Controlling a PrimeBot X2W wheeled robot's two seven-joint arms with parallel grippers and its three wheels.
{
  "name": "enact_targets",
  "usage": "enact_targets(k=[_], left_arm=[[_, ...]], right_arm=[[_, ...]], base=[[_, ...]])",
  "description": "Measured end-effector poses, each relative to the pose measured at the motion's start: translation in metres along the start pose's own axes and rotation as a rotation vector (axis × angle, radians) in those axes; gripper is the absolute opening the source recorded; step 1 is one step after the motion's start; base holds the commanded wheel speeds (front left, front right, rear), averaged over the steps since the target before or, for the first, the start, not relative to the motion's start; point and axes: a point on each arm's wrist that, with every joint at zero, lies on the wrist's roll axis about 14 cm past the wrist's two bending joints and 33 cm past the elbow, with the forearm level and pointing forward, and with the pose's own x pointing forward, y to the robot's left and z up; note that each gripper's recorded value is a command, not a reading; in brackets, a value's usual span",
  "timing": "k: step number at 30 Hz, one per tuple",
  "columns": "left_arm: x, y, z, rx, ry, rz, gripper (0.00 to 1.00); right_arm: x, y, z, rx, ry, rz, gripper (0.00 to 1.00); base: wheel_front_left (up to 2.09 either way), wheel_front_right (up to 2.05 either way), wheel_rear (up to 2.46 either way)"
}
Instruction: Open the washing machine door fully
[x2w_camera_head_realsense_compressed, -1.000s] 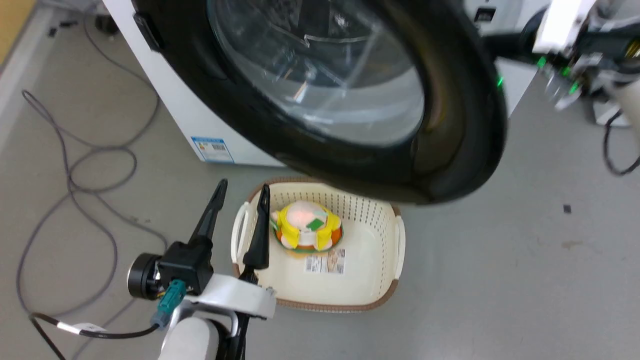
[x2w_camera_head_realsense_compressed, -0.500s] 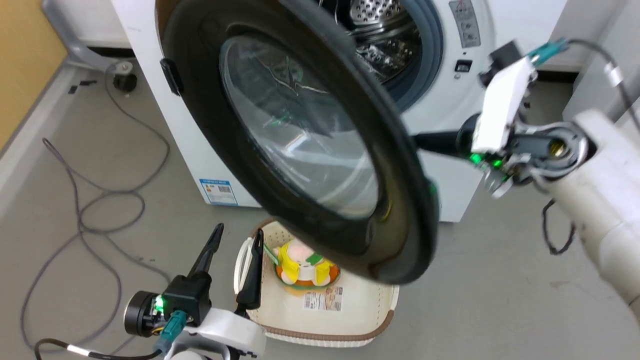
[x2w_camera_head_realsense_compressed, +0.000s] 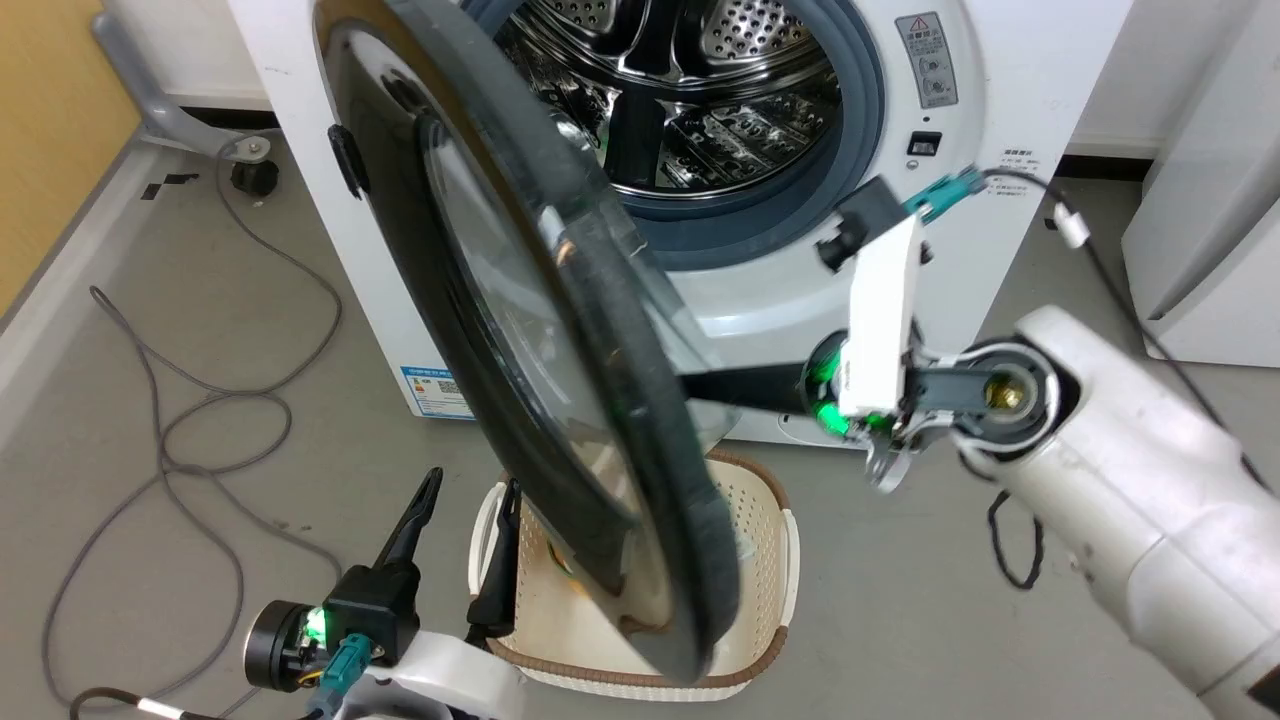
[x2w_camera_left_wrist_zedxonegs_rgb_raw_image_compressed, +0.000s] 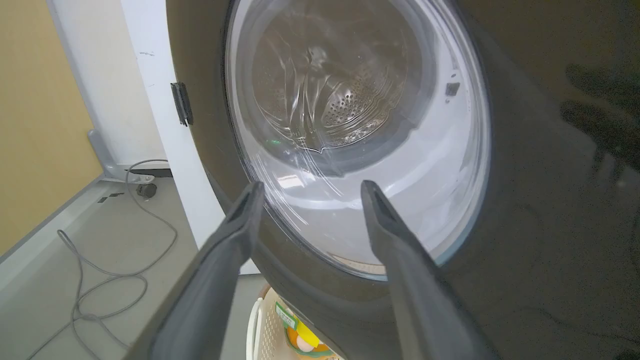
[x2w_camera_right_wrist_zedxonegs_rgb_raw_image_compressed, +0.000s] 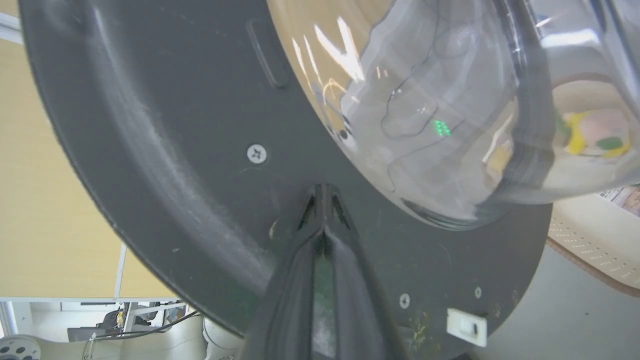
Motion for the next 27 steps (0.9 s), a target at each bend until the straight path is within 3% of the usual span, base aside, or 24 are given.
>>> enact_targets(k=[10,14,15,16,22,27], left_arm=[[0.001,-0.003,-0.005,-0.001,0.015,-0.014,1.00],[0.001,-0.003,-0.006,-0.002,0.018,-0.015,1.00],[0.001,-0.004,-0.006,-0.002,0.019,-0.016,1.00],[0.001,-0.004,-0.007,-0.003,0.020,-0.016,1.00],[-0.001,-0.006,-0.011,-0.017,0.034,-0.018,1.00],[-0.001,-0.007,-0.012,-0.021,0.035,-0.021,1.00]], right_arm=[[0.013,0.020,-0.026,0.007,0.034,0.093,0.00],[0.006,0.012,-0.007,0.054,-0.133,0.099,0.00],[0.001,0.009,0.003,0.068,-0.207,0.096,0.29],[-0.004,0.005,0.011,0.081,-0.276,0.091,1.00],[-0.050,-0.039,0.034,0.217,-0.695,0.030,1.00],[-0.102,-0.090,0.019,0.251,-0.971,-0.128,1.00]], base=[[0.00,0.00,0.00],[0.00,0.00,0.00],[0.00,0.00,0.00],[0.00,0.00,0.00],[0.00,0.00,0.00],[0.00,0.00,0.00]])
